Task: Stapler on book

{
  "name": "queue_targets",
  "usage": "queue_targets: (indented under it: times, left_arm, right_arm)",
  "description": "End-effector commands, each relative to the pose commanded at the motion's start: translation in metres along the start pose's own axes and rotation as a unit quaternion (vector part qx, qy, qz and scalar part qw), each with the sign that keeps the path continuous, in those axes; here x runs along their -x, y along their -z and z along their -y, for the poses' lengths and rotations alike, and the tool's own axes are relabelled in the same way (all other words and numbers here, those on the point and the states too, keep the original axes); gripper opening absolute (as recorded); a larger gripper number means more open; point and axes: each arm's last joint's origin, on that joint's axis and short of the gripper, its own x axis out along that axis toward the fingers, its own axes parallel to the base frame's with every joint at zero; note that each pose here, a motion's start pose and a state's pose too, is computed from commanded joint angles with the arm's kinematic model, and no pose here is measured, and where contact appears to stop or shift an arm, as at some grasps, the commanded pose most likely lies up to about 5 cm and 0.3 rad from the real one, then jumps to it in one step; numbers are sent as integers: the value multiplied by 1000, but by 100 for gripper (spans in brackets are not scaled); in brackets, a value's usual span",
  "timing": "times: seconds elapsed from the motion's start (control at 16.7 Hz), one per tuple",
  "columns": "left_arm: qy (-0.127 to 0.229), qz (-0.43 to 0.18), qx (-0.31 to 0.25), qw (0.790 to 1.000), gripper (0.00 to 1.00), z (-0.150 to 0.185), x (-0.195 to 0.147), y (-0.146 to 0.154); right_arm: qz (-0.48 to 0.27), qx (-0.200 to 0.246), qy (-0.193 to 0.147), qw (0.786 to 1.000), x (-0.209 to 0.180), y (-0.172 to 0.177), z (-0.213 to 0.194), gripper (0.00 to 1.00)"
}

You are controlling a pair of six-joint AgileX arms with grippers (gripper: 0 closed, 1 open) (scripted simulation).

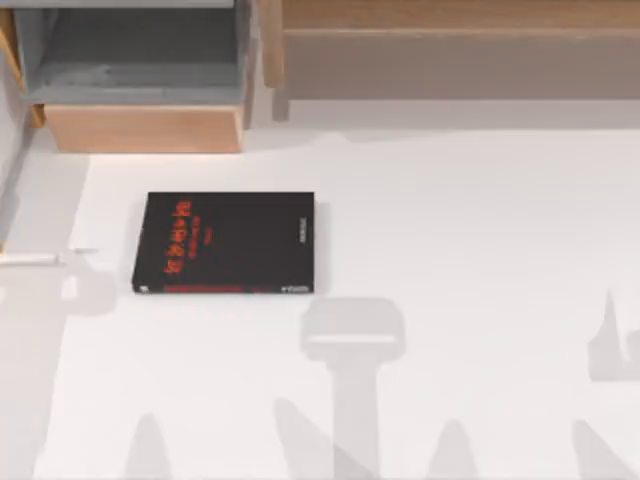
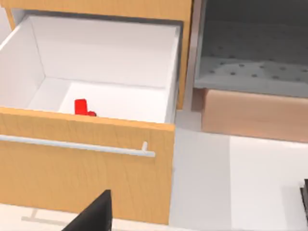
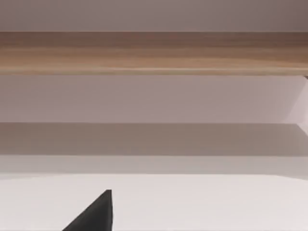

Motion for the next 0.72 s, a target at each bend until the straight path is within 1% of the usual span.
queue_targets:
  times: [0.18,0.3,0.42,0.54,0.6,0.72]
  left_arm:
    - [-27,-89,9,996,100,-8,-26,-60]
    - [-42,-151,16,988,100,-17,-57,-97]
    - [-53,-214,22,975,100,-28,-98,-126]
    - [-60,-275,28,959,100,-41,-147,-144]
    - [-62,-304,30,950,100,-48,-172,-148]
    - [-63,-359,35,931,100,-62,-222,-147]
  right_arm:
    - [0,0,0,1000,0,0,0,100]
    - [0,0,0,1000,0,0,0,100]
    - [0,0,0,1000,0,0,0,100]
    - [0,0,0,1000,0,0,0,100]
    - [0,0,0,1000,0,0,0,100]
    - [0,0,0,1000,0,0,0,100]
